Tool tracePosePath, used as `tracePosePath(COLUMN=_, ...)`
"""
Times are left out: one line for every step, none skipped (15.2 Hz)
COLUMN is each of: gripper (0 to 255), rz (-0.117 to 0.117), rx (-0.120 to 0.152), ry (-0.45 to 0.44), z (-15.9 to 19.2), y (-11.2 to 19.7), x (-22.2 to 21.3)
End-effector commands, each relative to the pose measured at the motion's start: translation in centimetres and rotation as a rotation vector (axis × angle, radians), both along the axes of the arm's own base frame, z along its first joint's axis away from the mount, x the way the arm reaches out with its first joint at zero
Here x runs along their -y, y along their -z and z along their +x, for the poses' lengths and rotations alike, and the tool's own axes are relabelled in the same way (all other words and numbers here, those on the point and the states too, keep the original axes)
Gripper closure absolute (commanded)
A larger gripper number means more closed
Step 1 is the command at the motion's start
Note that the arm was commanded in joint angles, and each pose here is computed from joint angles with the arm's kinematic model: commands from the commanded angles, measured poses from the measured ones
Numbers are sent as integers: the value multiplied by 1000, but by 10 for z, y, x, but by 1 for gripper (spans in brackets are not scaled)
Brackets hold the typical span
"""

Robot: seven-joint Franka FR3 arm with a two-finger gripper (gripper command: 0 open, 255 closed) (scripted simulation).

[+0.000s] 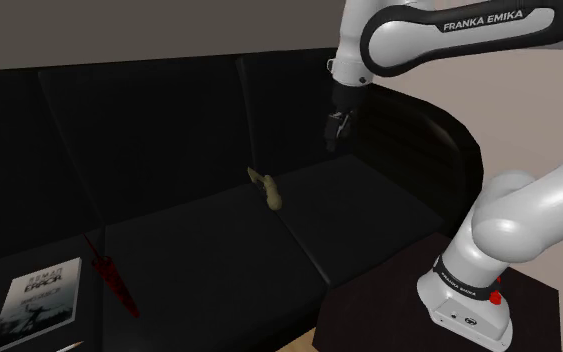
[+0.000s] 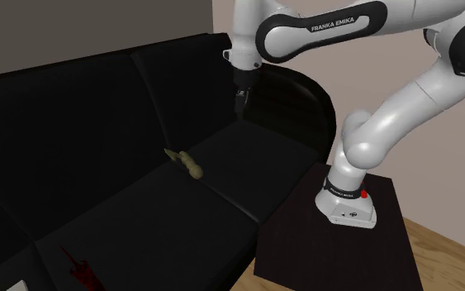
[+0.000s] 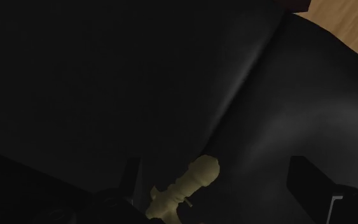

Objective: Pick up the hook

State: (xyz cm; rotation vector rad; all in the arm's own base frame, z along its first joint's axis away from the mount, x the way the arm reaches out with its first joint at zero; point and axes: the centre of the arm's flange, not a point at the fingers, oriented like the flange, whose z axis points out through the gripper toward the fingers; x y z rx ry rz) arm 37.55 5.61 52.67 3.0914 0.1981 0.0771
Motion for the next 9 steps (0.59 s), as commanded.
tracePosePath(gripper=0, rz=1, rx=-1, ry=29, z=19, y=21, x=-5)
tracePosePath(gripper=0, rz=1, rx=-3, ry=44, z=28, y=30, x=-7)
tracePosePath(gripper=0, rz=1, rx=-4, ry=58, z=37, y=40, x=-9)
tracePosePath(gripper=0, rz=0, rx=-5, ry=72, z=46, y=50, x=-12)
tracePosePath(gripper=0, rz=0, rx=-6, ry=86, z=55, y=60, x=-14)
tracePosePath(gripper=0, rz=0, rx=-8, ry=100, z=64, y=69, x=-16)
tracePosePath(gripper=0, rz=0, rx=-9, ry=114, z=74, y=79, x=-17)
tracePosePath(gripper=0, rz=0, rx=-10, ry=128, z=83, y=89, x=-19)
tracePosePath(gripper=0, rz=0, rx=-12, ry=142, z=92, y=98, x=-21)
